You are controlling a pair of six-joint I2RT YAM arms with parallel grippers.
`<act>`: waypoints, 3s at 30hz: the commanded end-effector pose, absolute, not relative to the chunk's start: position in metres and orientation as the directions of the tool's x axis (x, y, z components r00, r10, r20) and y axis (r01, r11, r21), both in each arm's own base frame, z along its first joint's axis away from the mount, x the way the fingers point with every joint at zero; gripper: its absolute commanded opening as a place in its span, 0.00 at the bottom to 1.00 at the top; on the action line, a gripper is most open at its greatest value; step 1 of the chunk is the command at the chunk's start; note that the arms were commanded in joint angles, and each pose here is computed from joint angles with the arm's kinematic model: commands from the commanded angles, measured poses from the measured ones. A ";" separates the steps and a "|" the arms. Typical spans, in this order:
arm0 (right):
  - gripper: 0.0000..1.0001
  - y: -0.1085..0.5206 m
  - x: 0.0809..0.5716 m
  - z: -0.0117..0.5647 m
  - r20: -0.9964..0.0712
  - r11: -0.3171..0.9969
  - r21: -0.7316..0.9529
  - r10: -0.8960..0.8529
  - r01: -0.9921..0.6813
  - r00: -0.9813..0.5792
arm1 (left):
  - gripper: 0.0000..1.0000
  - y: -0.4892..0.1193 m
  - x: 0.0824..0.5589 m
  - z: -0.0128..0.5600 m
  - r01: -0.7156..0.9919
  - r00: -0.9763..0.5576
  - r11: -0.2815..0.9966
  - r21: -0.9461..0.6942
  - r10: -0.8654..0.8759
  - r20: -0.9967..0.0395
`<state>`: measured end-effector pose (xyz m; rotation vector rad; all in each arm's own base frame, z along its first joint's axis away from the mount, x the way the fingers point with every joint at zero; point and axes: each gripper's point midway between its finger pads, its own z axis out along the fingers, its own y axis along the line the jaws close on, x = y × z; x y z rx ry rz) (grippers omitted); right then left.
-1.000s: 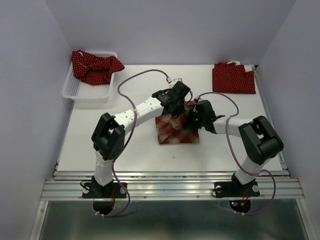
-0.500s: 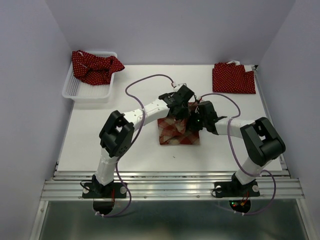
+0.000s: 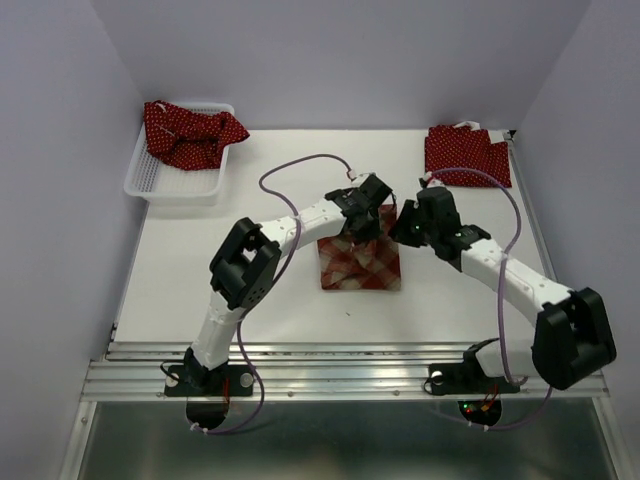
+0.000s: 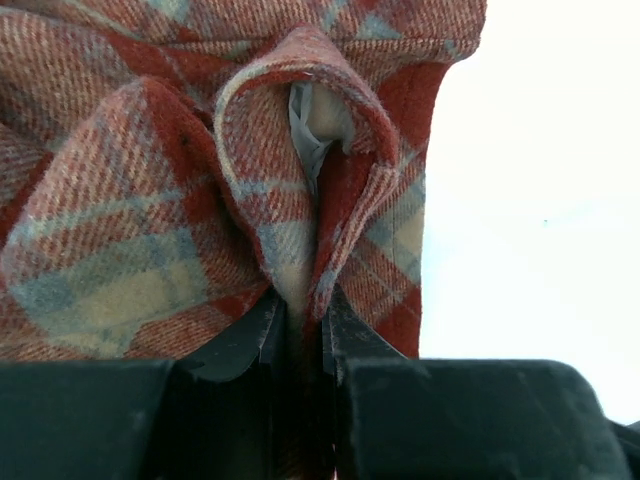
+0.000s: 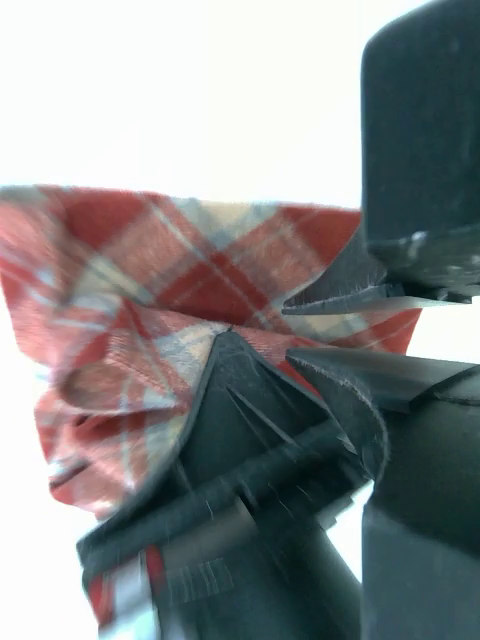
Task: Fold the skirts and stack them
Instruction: Fold the skirt
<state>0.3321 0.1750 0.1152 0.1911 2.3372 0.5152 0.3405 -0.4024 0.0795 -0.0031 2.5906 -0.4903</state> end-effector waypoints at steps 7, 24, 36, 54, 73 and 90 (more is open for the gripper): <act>0.36 0.123 0.317 0.190 -0.747 0.915 0.389 0.379 0.103 -0.546 | 0.05 -0.438 0.341 0.096 0.167 -0.866 0.901 -0.401 -0.061 -0.496; 0.95 0.120 0.292 0.240 -0.794 0.908 0.419 0.364 -0.005 -0.487 | 0.99 -0.462 0.317 0.209 0.363 -0.764 0.810 -0.460 -0.024 -0.644; 1.00 0.136 0.294 0.269 -0.809 0.882 0.458 0.362 -0.110 -0.464 | 0.99 -0.395 0.301 0.233 0.321 -0.697 0.863 -0.390 -0.064 -0.714; 1.00 0.191 0.369 0.266 -0.775 0.866 0.464 0.296 -0.186 -0.558 | 0.99 -0.330 0.312 0.132 0.323 -0.714 0.899 -0.295 0.027 -0.700; 1.00 0.196 0.392 0.222 -0.694 0.858 0.498 0.309 -0.124 -0.650 | 0.98 -0.314 0.307 0.150 0.324 -0.714 0.816 -0.479 -0.122 -0.689; 1.00 0.232 0.427 0.135 -0.545 0.812 0.571 0.269 -0.117 -0.794 | 0.98 -0.417 0.289 0.149 0.683 -0.565 0.619 -0.388 0.111 -0.817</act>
